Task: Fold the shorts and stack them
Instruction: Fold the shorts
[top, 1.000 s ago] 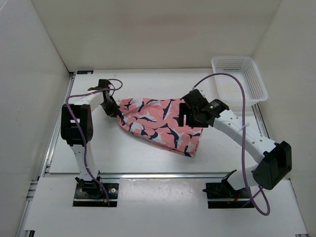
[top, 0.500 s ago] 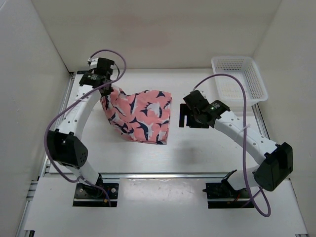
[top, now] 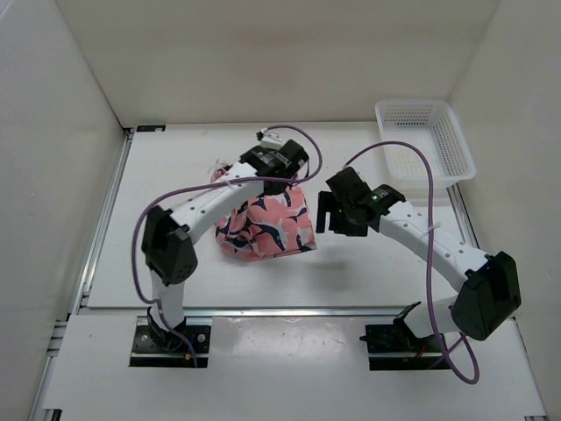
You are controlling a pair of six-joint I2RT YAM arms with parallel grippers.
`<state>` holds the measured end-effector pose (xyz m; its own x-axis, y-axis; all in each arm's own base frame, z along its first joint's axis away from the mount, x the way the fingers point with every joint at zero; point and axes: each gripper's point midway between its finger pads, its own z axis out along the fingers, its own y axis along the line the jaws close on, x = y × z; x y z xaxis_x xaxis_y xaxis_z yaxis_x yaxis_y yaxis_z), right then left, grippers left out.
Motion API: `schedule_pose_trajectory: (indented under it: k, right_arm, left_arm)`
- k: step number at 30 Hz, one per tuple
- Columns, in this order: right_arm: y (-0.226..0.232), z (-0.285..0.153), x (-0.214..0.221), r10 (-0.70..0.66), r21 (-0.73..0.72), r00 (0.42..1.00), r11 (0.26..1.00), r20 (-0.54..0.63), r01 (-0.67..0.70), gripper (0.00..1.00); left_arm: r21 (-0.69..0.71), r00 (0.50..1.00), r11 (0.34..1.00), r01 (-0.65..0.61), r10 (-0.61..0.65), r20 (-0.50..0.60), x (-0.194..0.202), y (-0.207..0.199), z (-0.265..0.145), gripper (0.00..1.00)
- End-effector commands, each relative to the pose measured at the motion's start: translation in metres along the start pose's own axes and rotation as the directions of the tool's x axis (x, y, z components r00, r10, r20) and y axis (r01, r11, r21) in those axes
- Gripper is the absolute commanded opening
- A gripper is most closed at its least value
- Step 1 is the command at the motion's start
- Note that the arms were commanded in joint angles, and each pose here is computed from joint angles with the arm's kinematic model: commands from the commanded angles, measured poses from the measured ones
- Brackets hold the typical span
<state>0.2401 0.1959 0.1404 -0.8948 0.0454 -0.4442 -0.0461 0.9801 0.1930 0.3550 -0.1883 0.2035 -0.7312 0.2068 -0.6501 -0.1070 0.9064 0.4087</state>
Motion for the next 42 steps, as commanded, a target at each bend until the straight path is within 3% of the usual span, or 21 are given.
schedule_pose_trajectory:
  k: [1,3,7,9,11,12,14,15,16,18,22,28,32,34,37,42]
  right_arm:
    - [-0.001,-0.005,0.001,0.029,-0.026,0.999,0.999,0.019,-0.029,0.87]
    - [0.0,-0.009,0.001,0.032,-0.047,0.999,0.998,0.028,-0.03,0.87]
    - [0.027,-0.01,-0.002,0.025,-0.174,0.999,0.985,0.047,-0.016,0.72]
    - [0.037,-0.006,0.002,0.006,-0.202,0.999,0.979,0.048,0.004,0.63]
    - [0.049,0.0,0.002,0.005,-0.234,0.999,0.972,0.038,0.004,0.41]
    - [0.058,0.002,0.0,-0.002,-0.254,0.999,0.967,0.054,0.016,0.25]
    - [0.081,0.001,0.001,-0.03,-0.317,0.999,0.947,0.042,0.042,0.14]
    - [0.091,0.001,0.0,-0.051,-0.341,0.998,0.938,0.048,0.065,0.09]
    - [0.106,0.007,0.004,-0.086,-0.363,0.995,0.927,0.045,0.096,0.02]
    - [0.134,0.001,-0.004,-0.131,-0.426,0.989,0.892,0.071,0.149,0.0]
    - [0.188,0.019,0.0,-0.211,-0.509,0.976,0.836,0.052,0.208,0.0]
    - [0.258,0.045,0.02,-0.296,-0.691,0.954,0.699,-0.048,0.182,0.0]
    - [0.281,0.076,0.062,-0.392,-0.717,0.909,0.674,-0.144,0.177,0.0]
    - [0.284,0.095,0.09,-0.43,-0.705,0.879,0.689,-0.208,0.17,0.0]
    - [0.266,0.128,0.113,-0.413,-0.611,0.857,0.777,-0.309,0.154,0.0]
    - [0.237,0.159,0.098,-0.342,-0.392,0.895,0.894,-0.286,0.216,0.0]
  left_arm:
    - [-0.053,0.999,0.998,-0.039,0.04,0.016,-0.001,-0.006,-0.005,0.11]
    - [-0.071,0.999,0.997,-0.043,0.043,-0.01,0.005,-0.009,-0.002,0.11]
    - [-0.03,0.995,0.997,0.067,-0.069,-0.068,0.008,0.013,-0.001,0.11]
    - [-0.003,0.979,0.986,0.165,-0.164,-0.122,0.018,0.043,-0.001,0.11]
    - [0.077,0.948,0.951,0.3,-0.289,-0.133,0.018,0.065,-0.013,0.11]
    - [0.06,0.924,0.932,0.359,-0.345,-0.163,0.03,0.079,0.003,0.11]
    - [0.118,0.879,0.882,0.456,-0.425,-0.218,0.044,0.088,0.004,0.11]
    - [0.125,0.838,0.835,0.535,-0.505,-0.208,0.045,0.112,0.002,0.11]
    - [0.113,0.82,0.827,0.552,-0.512,-0.255,0.067,0.113,0.011,0.11]
    - [0.142,0.771,0.767,0.625,-0.579,-0.267,0.073,0.124,0.011,0.11]
    - [0.111,0.716,0.727,0.677,-0.618,-0.324,0.105,0.135,0.019,0.11]
    - [0.07,0.676,0.694,0.717,-0.667,-0.313,0.124,0.152,0.019,0.11]
    - [0.045,0.67,0.696,0.717,-0.669,-0.321,0.134,0.156,0.023,0.11]
    - [0.045,0.67,0.696,0.717,-0.669,-0.321,0.134,0.156,0.023,0.11]
    - [0.032,0.657,0.684,0.729,-0.686,-0.312,0.131,0.164,0.022,0.11]
    - [0.036,0.65,0.673,0.739,-0.697,-0.303,0.127,0.172,0.022,0.11]
